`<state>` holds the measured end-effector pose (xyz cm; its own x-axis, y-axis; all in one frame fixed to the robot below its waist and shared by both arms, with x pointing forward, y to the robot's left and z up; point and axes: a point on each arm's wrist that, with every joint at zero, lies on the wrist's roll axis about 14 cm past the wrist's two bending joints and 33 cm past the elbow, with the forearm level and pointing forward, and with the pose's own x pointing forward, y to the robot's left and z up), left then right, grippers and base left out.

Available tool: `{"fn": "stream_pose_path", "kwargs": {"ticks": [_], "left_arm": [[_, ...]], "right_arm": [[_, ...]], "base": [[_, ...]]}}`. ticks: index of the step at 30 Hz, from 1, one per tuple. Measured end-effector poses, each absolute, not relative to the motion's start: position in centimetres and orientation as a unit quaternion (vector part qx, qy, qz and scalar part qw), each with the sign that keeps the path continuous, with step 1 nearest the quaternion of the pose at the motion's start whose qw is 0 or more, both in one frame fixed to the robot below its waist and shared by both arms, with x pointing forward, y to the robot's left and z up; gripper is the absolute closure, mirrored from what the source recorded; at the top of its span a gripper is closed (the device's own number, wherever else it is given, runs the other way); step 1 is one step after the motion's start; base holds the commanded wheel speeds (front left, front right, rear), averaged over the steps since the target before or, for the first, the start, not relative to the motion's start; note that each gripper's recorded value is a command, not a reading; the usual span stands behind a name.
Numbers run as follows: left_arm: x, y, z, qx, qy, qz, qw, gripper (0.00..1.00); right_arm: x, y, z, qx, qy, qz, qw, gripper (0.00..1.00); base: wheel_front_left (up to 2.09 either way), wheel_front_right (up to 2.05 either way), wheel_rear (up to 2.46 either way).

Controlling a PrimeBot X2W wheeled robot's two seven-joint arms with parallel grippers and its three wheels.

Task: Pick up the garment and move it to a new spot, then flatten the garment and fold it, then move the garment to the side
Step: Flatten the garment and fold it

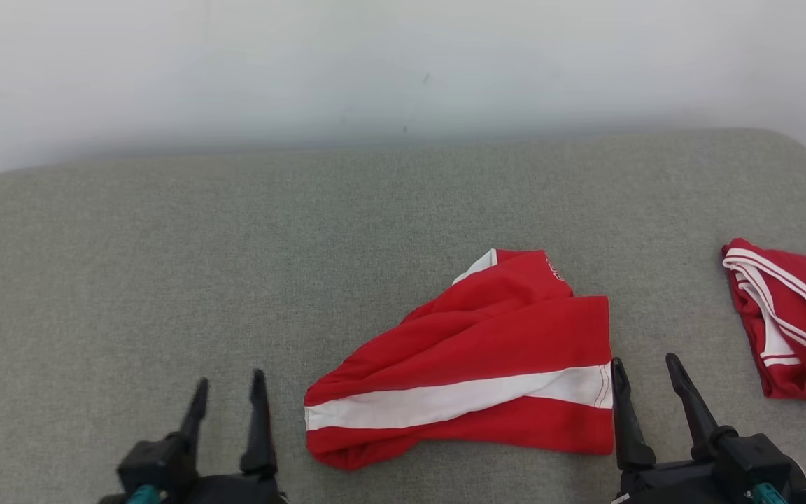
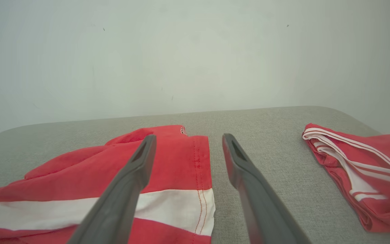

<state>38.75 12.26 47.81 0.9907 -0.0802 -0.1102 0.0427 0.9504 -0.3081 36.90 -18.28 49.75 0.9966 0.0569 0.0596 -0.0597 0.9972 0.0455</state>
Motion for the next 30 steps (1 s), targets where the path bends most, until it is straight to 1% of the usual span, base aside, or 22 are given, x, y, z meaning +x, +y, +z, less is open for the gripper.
{"fn": "stream_pose_path", "kwargs": {"ticks": [4,10,16,21,30], "left_arm": [[38.7,14.1,50.9,-0.117,-0.009,-0.027,0.993,0.0],[37.5,15.4,53.5,-0.072,-0.071,-0.029,0.994,0.0],[35.9,17.3,52.9,-0.045,-0.071,-0.005,0.996,0.0],[34.8,18.7,51.5,-0.038,-0.054,0.012,0.998,0.0],[33.8,18.8,49.2,-0.033,-0.019,-0.001,0.999,0.0]], "right_arm": [[36.8,-18.5,50.3,0.023,-0.037,0.026,0.999,0.0],[36.3,-18.8,50.8,0.028,-0.045,0.021,0.998,0.0],[35.7,-19.9,51.4,0.032,-0.054,0.005,0.998,0.0],[35.0,-20.4,51.2,0.033,-0.052,-0.003,0.998,0.0],[33.8,-20.9,49.6,0.032,-0.028,-0.012,0.999,0.0]], "base": [[0.0,0.0,0.0],[0.0,0.0,0.0],[0.0,0.0,0.0],[0.0,0.0,0.0],[0.0,0.0,0.0]]}}
